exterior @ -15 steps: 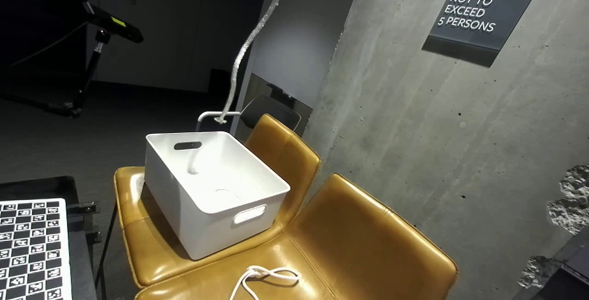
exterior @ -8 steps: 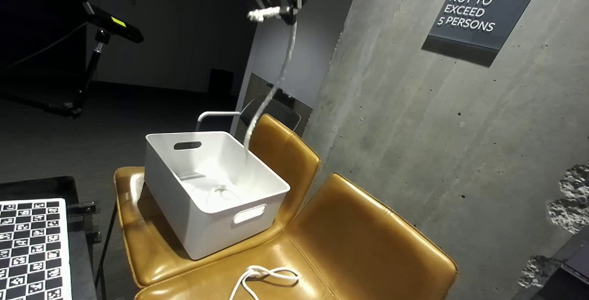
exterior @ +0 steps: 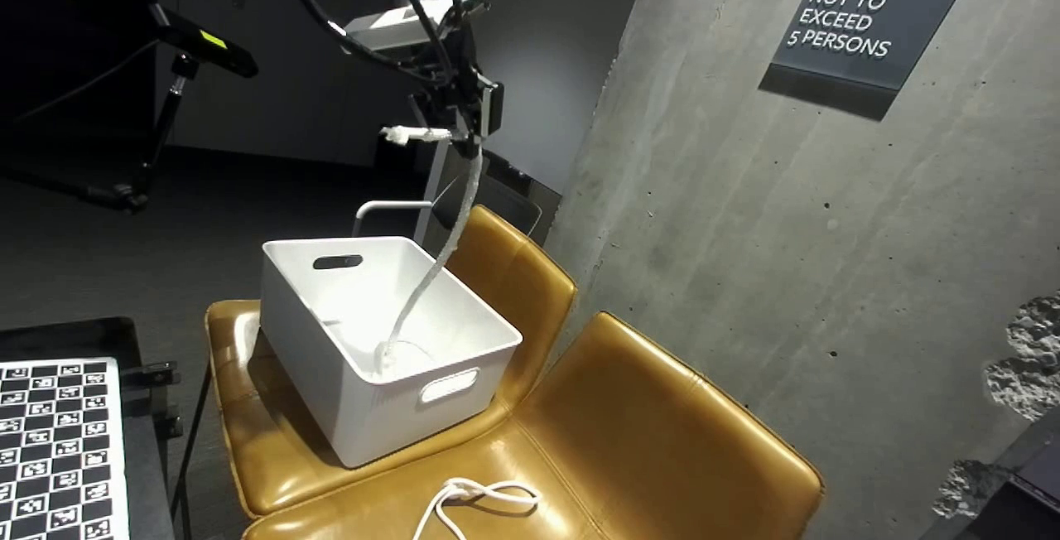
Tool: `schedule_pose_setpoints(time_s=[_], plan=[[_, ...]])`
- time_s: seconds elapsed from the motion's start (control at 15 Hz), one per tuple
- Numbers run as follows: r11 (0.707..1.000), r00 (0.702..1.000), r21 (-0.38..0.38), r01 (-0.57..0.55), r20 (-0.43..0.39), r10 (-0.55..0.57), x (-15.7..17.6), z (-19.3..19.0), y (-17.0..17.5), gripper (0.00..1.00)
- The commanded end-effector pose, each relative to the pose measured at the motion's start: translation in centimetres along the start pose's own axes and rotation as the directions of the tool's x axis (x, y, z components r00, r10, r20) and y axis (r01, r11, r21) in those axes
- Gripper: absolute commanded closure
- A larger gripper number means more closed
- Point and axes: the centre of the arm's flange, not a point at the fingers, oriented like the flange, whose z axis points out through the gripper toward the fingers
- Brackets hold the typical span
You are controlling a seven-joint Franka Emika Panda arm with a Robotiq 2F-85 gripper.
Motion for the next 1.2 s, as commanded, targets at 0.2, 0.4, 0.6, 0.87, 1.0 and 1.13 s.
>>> schedule_pose_setpoints(time_s=[0.2,0.4,0.6,0.87,1.0,1.13], plan=[[0.995,0.997,0.075,-0.070,-0.019,0.072,-1.7,2.7,-0.6,0.98],[0.991,0.996,0.108,-0.080,-0.041,0.085,-1.3,2.9,-1.9,0.98],[0.991,0.997,0.117,-0.057,-0.049,0.063,-0.8,2.7,-2.9,0.65],[0.992,0.998,0.123,-0.042,-0.046,0.048,-2.0,3.4,-2.1,0.43],[0.989,0.998,0.136,-0.053,-0.017,0.055,-3.3,4.2,-0.8,0.28],[0.983,0.998,0.168,-0.067,0.026,0.063,-5.1,5.3,1.0,0.13]])
